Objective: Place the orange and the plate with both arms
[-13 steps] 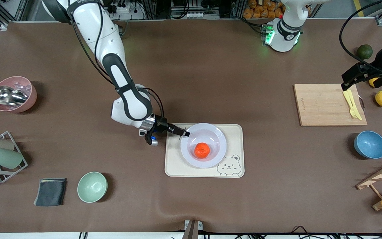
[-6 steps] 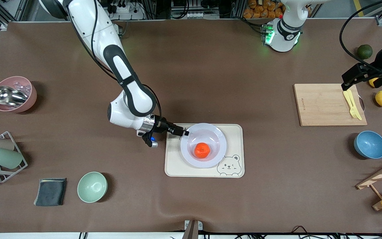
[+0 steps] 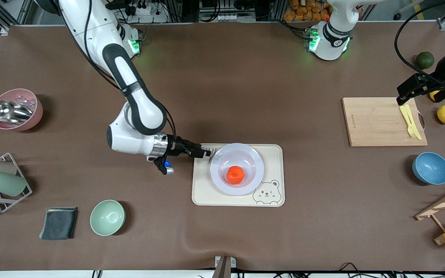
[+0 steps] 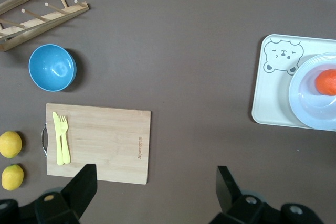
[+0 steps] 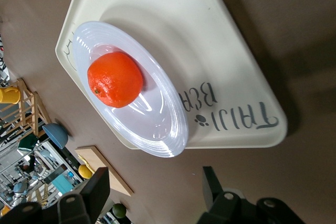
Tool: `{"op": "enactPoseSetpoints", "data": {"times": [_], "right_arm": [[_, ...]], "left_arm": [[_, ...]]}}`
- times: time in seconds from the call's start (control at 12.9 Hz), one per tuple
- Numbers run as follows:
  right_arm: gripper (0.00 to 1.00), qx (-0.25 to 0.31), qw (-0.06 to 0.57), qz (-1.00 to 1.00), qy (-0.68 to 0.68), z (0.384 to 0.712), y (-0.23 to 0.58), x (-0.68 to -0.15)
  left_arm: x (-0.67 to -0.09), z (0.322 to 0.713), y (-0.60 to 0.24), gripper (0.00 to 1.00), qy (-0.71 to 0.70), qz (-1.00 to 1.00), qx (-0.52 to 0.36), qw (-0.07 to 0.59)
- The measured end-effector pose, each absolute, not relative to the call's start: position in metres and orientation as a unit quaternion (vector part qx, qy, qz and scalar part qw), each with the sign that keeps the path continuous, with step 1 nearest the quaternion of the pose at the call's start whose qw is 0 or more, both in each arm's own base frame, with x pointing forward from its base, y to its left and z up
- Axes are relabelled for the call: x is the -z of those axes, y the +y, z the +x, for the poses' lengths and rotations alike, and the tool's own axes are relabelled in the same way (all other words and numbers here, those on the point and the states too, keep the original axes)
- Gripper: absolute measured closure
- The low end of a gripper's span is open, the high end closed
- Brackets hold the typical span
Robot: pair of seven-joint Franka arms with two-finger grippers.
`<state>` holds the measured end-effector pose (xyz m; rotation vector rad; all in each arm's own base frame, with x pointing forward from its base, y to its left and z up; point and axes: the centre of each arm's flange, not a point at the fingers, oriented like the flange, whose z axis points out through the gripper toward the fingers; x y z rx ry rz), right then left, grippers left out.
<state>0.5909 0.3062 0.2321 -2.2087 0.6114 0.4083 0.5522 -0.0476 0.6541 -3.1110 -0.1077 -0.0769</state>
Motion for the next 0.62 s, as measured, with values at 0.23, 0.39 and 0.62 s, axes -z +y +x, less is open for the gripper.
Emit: {"op": "enactPoseSetpoints", "data": {"times": [0.23, 0.39, 0.62], "right_arm": [[0.03, -0.180, 0.353, -0.890, 0.227, 0.601, 0.267, -0.268], [0.00, -0.200, 0.309, -0.907, 0.206, 0.602, 0.232, -0.305], [0.00, -0.230, 0.293, -0.907, 0.195, 0.598, 0.179, -0.349]], "left_arm": [[-0.653, 0.555, -0.049, 0.00, -0.033, -0.999, 0.028, 0.013], [-0.651, 0.556, -0.053, 0.00, -0.030, -0.999, 0.030, 0.012], [-0.650, 0.557, -0.063, 0.00, -0.020, -0.999, 0.031, 0.012]]}}
